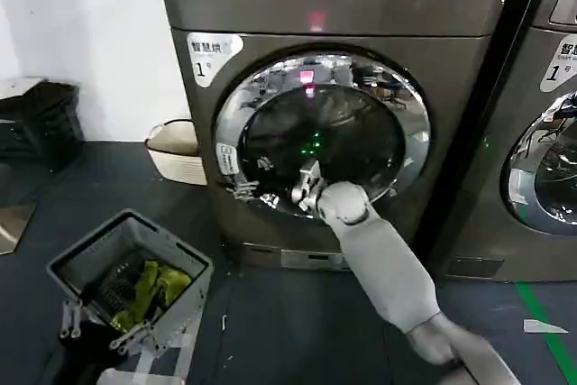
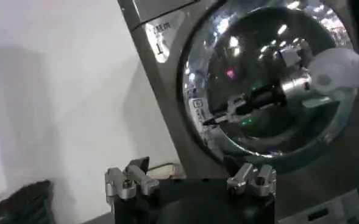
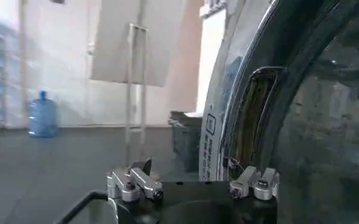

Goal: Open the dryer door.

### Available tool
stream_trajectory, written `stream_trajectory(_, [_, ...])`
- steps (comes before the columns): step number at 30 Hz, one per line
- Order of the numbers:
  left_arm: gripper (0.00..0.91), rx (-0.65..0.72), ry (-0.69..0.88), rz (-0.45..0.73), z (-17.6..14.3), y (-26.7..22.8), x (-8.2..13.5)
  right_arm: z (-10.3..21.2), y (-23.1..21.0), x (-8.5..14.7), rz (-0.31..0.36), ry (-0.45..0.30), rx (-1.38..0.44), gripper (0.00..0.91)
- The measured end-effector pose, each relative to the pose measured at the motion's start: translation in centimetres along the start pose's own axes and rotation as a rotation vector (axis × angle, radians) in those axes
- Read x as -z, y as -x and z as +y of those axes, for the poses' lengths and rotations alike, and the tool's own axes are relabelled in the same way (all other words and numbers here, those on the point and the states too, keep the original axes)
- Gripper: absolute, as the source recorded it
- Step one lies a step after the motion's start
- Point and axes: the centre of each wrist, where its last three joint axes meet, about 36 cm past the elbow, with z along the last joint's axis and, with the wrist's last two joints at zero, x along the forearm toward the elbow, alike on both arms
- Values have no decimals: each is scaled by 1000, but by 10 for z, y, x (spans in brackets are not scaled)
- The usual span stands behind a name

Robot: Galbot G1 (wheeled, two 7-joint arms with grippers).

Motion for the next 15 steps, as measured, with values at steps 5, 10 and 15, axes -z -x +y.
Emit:
stream_trajectory(5, [907, 4, -14, 30, 8, 8, 5, 9, -15, -2, 2, 12, 99, 907])
stream_trajectory(10, [907, 59, -15, -41, 16, 19, 10, 18, -31, -3, -3, 8, 189, 907])
stream_trajectory(15, [907, 9, -71, -22, 42, 43, -29, 26, -45, -1, -25, -29, 237, 907])
